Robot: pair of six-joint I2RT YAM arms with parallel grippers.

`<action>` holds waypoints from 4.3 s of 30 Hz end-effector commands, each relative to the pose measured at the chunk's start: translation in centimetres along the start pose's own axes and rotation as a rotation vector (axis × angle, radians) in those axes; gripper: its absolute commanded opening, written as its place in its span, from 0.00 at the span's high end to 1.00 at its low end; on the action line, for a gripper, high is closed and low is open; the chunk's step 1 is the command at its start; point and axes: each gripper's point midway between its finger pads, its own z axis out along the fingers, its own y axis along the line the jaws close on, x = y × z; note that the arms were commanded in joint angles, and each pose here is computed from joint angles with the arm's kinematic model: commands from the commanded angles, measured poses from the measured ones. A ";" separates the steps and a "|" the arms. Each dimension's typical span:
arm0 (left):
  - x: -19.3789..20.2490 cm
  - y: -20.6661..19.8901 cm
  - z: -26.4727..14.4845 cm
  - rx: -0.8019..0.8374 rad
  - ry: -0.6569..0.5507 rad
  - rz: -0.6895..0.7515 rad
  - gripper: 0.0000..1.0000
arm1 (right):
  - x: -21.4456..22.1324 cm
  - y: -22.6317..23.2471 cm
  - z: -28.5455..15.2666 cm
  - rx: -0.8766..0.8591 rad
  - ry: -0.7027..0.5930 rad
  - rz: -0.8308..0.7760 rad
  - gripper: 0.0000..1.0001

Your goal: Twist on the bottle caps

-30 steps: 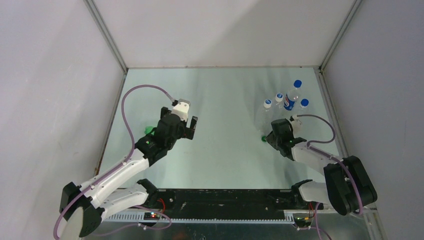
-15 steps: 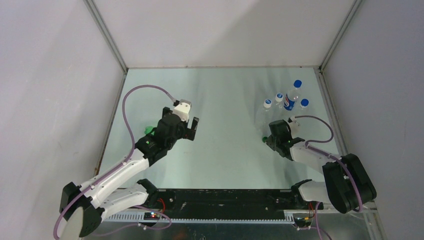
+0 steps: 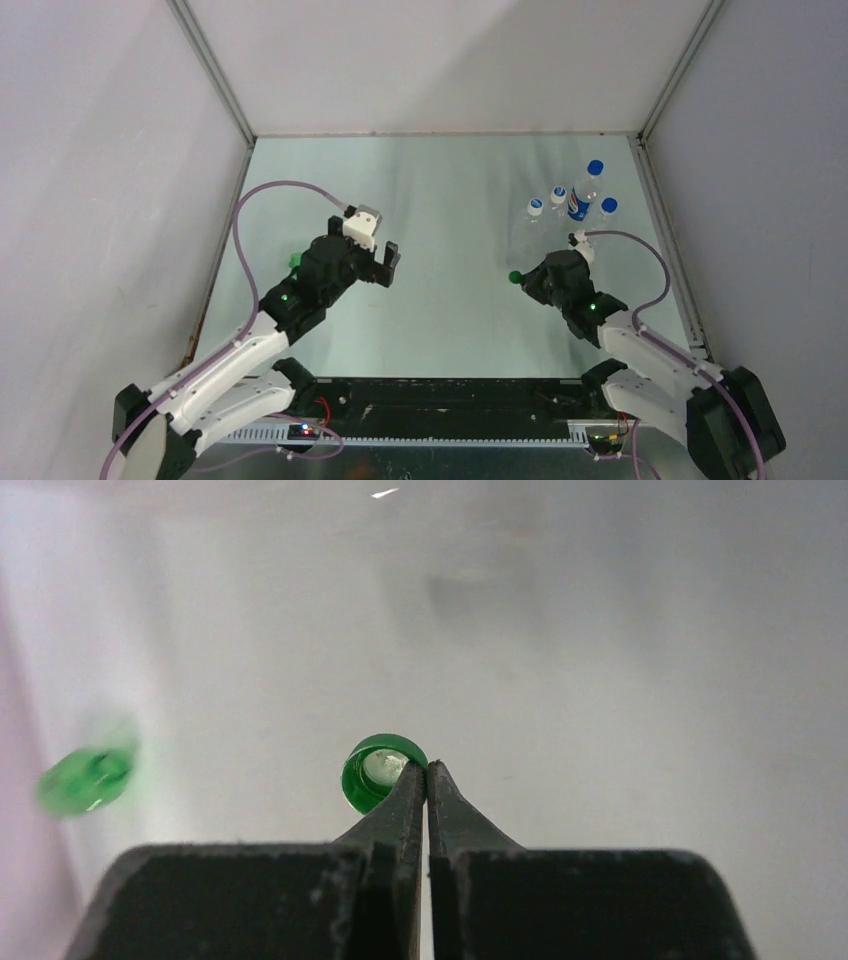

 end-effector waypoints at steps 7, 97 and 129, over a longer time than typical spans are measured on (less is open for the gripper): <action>-5.9 -6.1 -3.9 0.396 -0.406 0.096 0.03 | -0.5 14.2 -7.6 -0.751 0.003 -0.079 1.00; 9.8 -15.0 11.8 0.099 0.738 -0.094 0.55 | 0.0 7.5 -12.5 -0.577 0.250 -0.502 0.09; 8.5 11.0 1.6 -0.104 0.749 0.722 0.06 | 0.8 11.4 -12.0 -0.663 0.279 -0.713 0.09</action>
